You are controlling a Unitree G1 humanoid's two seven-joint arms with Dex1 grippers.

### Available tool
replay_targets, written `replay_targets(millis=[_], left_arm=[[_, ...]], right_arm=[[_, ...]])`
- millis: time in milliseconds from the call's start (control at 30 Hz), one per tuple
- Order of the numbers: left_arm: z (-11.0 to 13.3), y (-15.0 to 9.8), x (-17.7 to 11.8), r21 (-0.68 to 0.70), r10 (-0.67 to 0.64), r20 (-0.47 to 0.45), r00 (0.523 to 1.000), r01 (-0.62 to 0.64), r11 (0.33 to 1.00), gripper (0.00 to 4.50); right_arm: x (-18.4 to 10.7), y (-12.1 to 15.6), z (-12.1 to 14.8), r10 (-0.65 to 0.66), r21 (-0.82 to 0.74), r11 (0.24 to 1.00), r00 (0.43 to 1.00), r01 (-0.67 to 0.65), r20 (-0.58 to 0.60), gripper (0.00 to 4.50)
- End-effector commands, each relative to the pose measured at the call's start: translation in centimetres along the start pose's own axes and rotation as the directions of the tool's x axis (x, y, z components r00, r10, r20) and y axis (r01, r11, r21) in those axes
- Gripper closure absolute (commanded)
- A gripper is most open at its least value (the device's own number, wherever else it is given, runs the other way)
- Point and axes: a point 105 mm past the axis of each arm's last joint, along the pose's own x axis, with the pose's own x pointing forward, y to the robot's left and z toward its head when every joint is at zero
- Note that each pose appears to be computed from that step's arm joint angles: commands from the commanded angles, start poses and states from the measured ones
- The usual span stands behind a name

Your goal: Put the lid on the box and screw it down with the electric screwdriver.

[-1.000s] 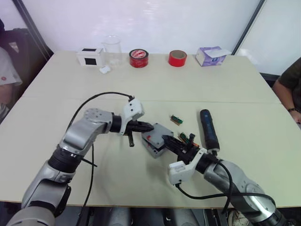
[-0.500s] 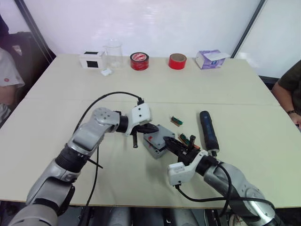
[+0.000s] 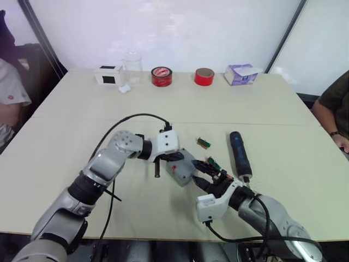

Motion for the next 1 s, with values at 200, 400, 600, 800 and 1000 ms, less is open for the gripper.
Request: replay_targets(millis=[200, 400, 600, 800, 1000], left_arm=[[-3.8, -1.6, 1.3, -0.084, -0.048, -0.102, 0.994, 0.04, 0.996, 4.5], [-2.8, -0.1, 0.4, -0.14, 0.024, -0.005, 1.0, -0.024, 0.99, 4.5], [1.6, 2.8, -3.4, -0.328, 0.233, 0.333, 0.913, -0.12, 0.937, 4.5], [1.4, 4.2, -5.8, -0.446, 0.327, 0.313, 0.892, -0.167, 0.879, 4.5], [-1.2, 4.4, -5.9, -0.439, 0.366, 0.198, 0.909, -0.252, 0.862, 4.5]], right_arm=[[-1.0, -1.5, 0.3, -0.047, 0.054, 0.997, 0.999, 0.046, 0.022, 1.43], [-1.6, -2.7, -0.6, -0.111, 0.241, 0.965, 0.993, 0.101, 0.027, 2.33], [-1.9, -2.4, -2.7, -0.088, 0.567, 0.822, 0.996, 0.057, 0.028, 4.49], [-2.2, -1.2, -2.1, 0.024, 0.698, 0.708, 0.991, -0.108, 0.129, 4.49], [-1.6, 0.0, -2.2, 0.17, 0.764, 0.596, 0.969, -0.247, 0.181, 4.49]])
